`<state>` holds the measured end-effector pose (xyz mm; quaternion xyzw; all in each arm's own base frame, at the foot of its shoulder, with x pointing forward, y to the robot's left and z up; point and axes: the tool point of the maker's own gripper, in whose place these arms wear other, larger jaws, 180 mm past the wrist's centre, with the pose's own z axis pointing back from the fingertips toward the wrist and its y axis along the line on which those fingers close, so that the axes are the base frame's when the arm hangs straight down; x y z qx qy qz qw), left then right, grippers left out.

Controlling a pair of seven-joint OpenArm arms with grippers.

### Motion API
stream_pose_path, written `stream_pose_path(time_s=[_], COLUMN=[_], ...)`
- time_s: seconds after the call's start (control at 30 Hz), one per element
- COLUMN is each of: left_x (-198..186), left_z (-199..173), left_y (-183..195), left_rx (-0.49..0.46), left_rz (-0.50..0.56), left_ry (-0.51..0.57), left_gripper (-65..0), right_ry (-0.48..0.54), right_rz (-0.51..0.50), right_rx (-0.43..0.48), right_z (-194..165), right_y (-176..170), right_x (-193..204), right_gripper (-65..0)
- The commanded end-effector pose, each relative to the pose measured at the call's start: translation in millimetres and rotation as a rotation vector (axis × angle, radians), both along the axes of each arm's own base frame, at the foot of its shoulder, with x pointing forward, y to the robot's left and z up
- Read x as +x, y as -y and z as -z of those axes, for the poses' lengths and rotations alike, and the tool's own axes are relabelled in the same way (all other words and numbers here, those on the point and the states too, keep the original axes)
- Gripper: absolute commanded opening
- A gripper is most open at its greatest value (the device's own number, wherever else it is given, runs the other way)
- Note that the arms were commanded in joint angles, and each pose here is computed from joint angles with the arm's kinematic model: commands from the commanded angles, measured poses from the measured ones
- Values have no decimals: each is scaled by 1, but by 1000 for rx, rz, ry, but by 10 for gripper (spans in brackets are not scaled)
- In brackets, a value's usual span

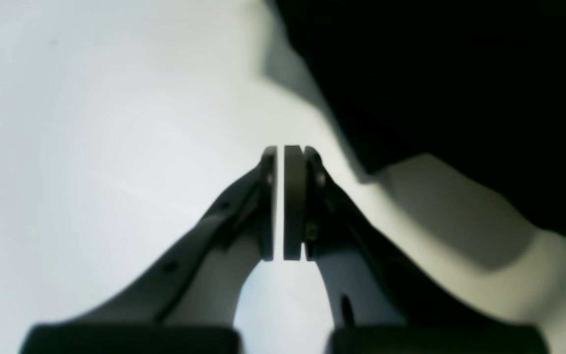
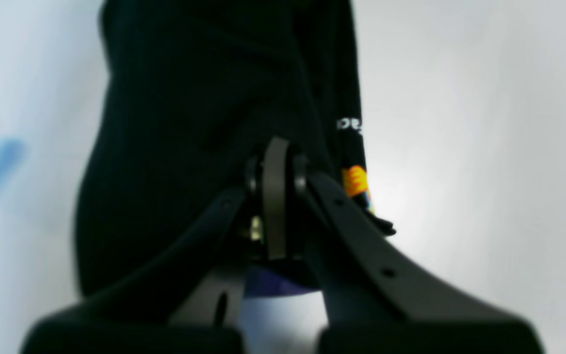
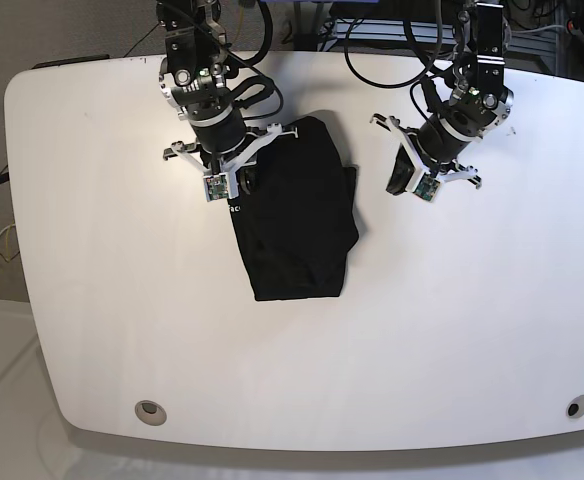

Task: Fold the T-shirt properly
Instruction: 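Push the folded shirt with the right gripper to straighten it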

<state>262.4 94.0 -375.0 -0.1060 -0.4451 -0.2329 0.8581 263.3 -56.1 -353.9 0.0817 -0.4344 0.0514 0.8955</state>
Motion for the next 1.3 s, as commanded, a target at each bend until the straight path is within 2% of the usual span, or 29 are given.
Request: stream_pose_path(time_s=[0.0,0.2,0.37,0.7,0.87,1.07,1.27], left_x=[5,3,2,0,0,0,2], left_z=[-10,-4,1,2,2,2,1], left_y=[1,0,-2,-2,-3,-3,-18], left_rx=[-19,-20,-20,-18,-16,-15,3], left_rz=[-2,-7,-10,-10,-11,-10,-39], left_ry=[41,23,9,3,4,5,10], left_gripper=[-650,-650,-650,-650,-650,-650,-650], right_ry=[33,6,-22,-78,-104,-90,-103], right_rz=[3,-4,-47,-82,-90,-93,-94], right_rx=[4,4,19,29,12,1,-12], right_z=[-4,9,20,42,55,62,67], right_y=[-1,-5,-27,-50,-51,-52,-51], right_x=[12,21,25,35,48,68,81], right_gripper=[-650,-650,-650,-650,-650,-650,-650])
